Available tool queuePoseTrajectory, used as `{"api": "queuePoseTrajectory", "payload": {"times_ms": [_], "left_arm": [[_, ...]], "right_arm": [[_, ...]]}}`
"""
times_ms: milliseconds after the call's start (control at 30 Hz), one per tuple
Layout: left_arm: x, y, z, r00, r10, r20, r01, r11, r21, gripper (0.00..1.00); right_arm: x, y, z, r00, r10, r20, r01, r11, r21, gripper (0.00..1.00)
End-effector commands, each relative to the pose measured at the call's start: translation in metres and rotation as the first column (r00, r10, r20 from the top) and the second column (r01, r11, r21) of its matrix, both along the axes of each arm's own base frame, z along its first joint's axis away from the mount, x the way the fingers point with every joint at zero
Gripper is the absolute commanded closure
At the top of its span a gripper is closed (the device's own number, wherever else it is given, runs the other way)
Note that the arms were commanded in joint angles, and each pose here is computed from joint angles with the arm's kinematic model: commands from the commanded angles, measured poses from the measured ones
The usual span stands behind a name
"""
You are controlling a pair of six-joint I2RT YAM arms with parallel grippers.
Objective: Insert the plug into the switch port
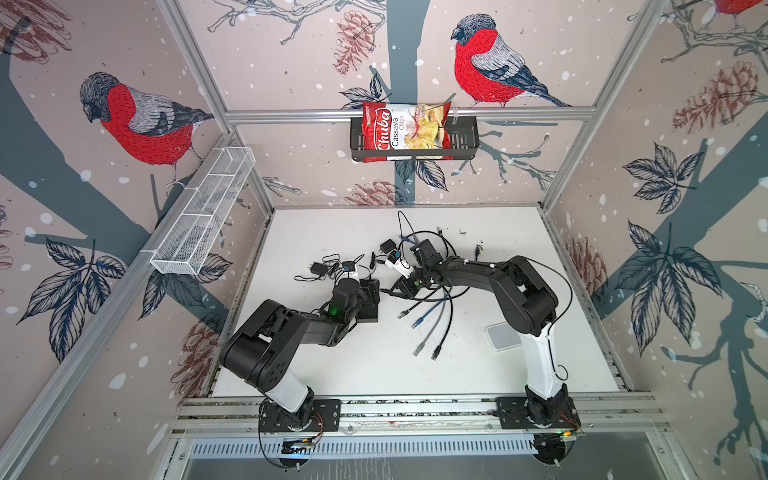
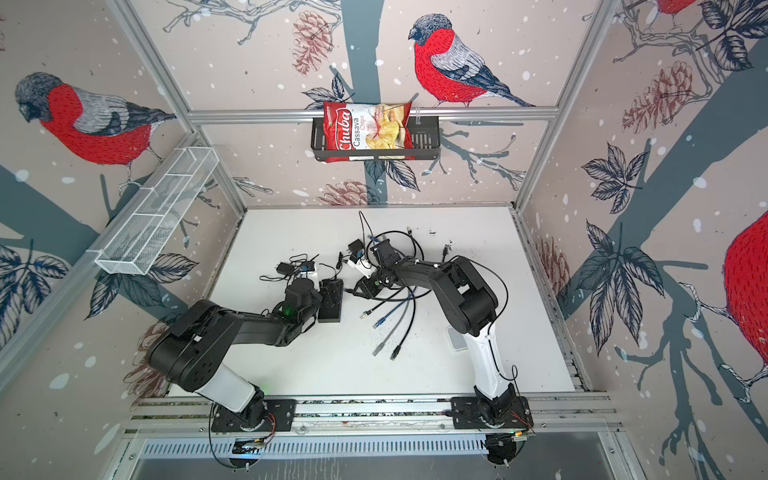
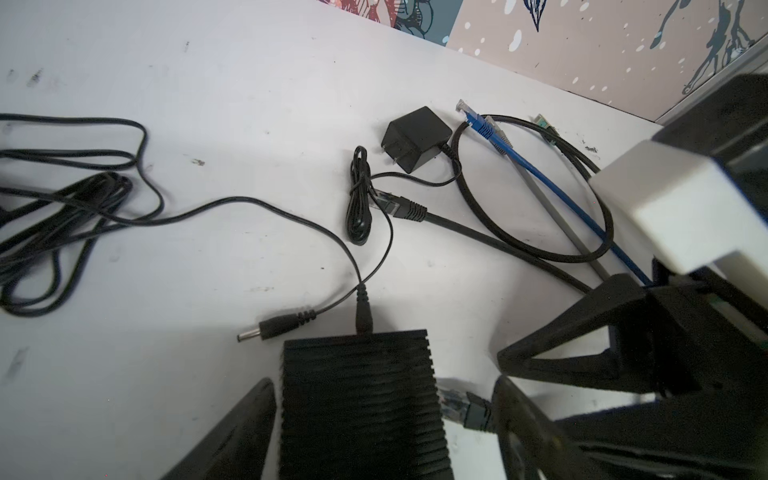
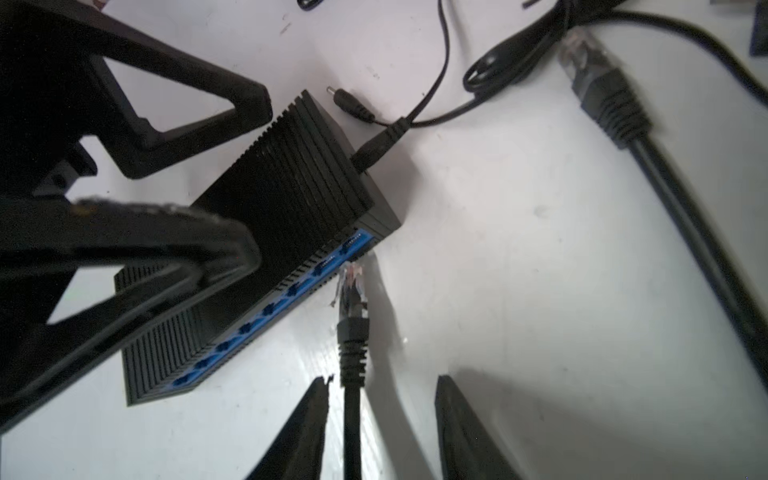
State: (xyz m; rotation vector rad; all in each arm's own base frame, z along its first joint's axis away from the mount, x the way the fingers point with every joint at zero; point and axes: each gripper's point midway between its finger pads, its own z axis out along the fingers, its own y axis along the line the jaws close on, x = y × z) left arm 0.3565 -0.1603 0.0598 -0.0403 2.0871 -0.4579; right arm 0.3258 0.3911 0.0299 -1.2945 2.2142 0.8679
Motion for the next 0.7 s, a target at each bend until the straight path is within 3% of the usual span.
{"api": "queuePoseTrajectory", "payload": {"times_ms": [0,133,267,467,667], "left_arm": [[0.002,0.007,0.009,0.999,0.028,0.038,-0.028,1.0,0.009,0.19],[-0.002,0.017,0.016,0.996,0.071,0.059,-0.072,0.997,0.014,0.19],[-0.007,0.023,0.027,0.992,0.086,0.088,-0.088,0.996,0.016,0.19],[-0.016,0.035,0.035,0.987,0.121,0.106,-0.123,0.992,0.014,0.18],[-0.028,0.047,0.036,0.982,0.151,0.116,-0.153,0.988,0.006,0.18]], "right_arm": [[0.005,-0.009,0.001,0.989,0.052,0.135,-0.043,0.997,-0.068,0.53],[0.01,-0.012,0.012,0.928,0.116,0.353,-0.075,0.989,-0.129,0.52],[0.001,-0.007,0.023,0.804,0.227,0.55,-0.145,0.971,-0.19,0.52],[-0.014,0.006,0.027,0.63,0.348,0.694,-0.2,0.936,-0.289,0.53],[-0.011,0.015,0.022,0.596,0.388,0.703,-0.217,0.921,-0.324,0.55]]}}
